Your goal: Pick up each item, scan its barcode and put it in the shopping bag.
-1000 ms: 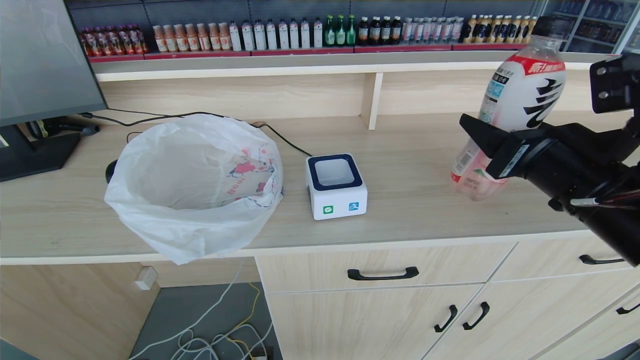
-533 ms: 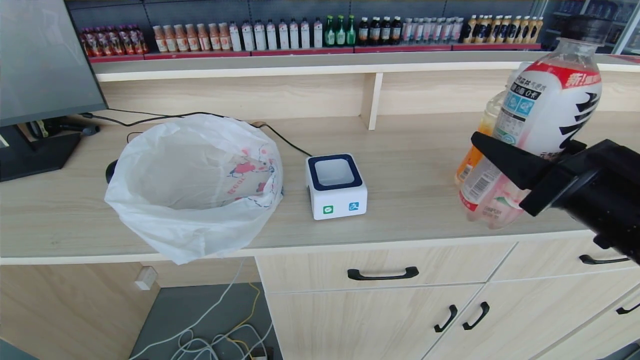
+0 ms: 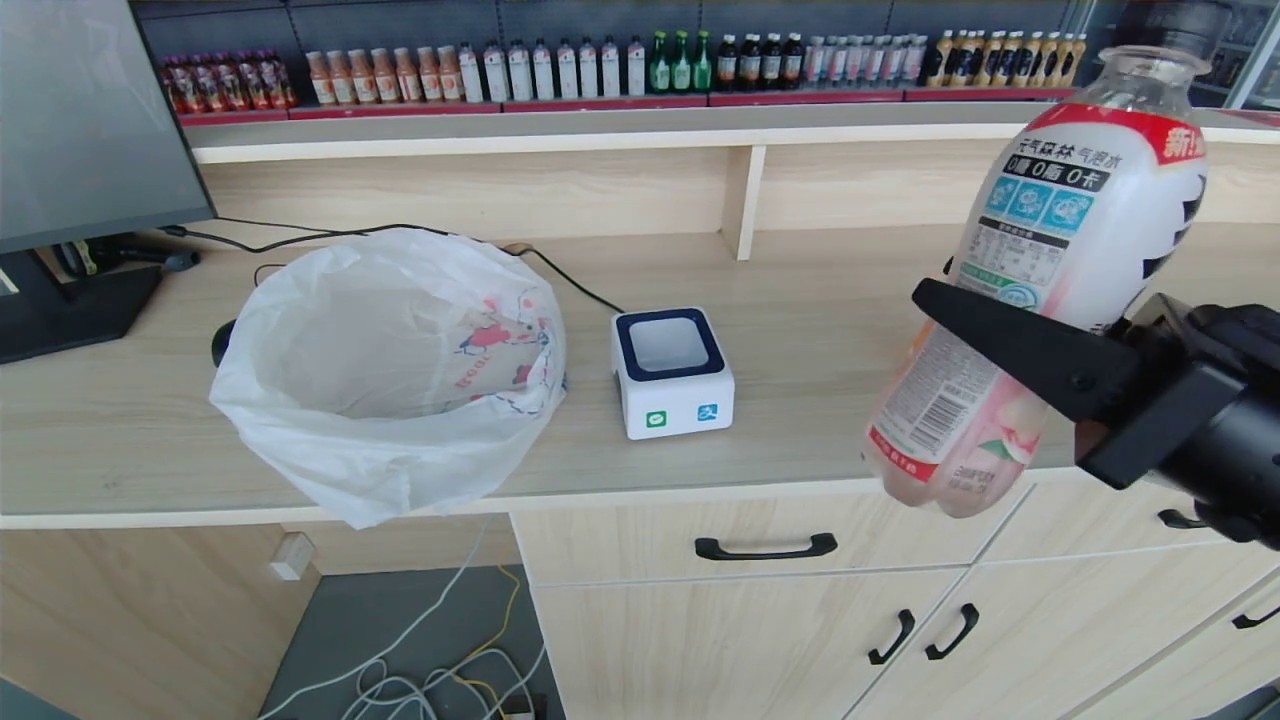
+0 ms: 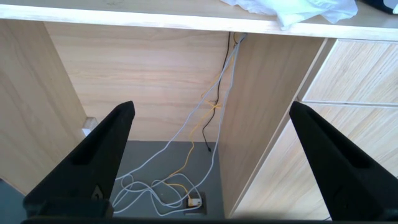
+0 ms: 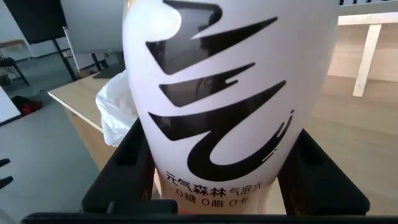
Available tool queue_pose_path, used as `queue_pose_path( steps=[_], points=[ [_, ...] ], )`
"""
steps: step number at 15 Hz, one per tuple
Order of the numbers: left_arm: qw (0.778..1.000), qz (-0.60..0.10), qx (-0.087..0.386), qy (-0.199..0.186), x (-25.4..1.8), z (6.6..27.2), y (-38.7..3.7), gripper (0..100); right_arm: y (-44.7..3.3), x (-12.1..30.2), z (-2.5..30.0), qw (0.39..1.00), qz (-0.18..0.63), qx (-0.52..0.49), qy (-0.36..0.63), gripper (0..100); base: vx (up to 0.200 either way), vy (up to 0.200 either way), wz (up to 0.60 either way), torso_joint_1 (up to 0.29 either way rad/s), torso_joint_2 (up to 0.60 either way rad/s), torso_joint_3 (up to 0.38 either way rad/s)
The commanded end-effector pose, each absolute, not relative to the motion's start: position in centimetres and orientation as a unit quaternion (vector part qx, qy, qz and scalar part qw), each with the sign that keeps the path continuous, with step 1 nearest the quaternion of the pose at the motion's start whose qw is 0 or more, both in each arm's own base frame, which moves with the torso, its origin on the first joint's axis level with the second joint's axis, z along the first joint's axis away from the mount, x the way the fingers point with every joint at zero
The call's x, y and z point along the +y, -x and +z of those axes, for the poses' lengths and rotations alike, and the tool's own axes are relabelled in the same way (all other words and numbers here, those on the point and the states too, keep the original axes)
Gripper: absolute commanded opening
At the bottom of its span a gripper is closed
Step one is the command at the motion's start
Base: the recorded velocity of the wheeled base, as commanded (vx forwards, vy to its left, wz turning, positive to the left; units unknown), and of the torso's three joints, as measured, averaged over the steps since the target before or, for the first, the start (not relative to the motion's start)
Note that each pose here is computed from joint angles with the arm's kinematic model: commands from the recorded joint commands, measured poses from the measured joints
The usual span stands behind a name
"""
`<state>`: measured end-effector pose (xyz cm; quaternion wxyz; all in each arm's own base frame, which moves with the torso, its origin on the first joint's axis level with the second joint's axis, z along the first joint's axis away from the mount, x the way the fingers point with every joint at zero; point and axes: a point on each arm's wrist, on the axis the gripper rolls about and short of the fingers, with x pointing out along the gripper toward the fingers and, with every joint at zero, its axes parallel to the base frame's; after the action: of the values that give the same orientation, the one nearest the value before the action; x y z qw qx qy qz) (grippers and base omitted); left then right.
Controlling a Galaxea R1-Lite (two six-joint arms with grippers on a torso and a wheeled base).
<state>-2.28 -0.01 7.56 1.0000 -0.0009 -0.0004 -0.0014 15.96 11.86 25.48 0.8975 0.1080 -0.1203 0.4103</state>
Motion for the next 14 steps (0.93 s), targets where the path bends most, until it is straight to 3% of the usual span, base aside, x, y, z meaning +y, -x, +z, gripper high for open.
queue_pose_path(
  steps=[1, 10, 14],
  points=[
    [1.0, -0.002, -0.001, 0.002, 0.0, 7.6, 2.3, 100, -15.6, 13.3, 25.7, 0.874, 0.453, -0.113, -0.138, 0, 0.0, 0.0, 0.0, 0.0, 0.0, 0.0],
    [1.0, -0.002, 0.0, 0.001, 0.0, 7.5, 2.3, 100, -15.8, 16.8, 28.0, 0.794, 0.548, -0.101, -0.243, 0, 0.0, 0.0, 0.0, 0.0, 0.0, 0.0],
    [1.0, -0.002, -0.001, 0.001, 0.0, 7.6, 2.3, 100, -15.4, 17.3, 28.0, 0.768, 0.584, -0.098, -0.245, 0, 0.0, 0.0, 0.0, 0.0, 0.0, 0.0]
  ],
)
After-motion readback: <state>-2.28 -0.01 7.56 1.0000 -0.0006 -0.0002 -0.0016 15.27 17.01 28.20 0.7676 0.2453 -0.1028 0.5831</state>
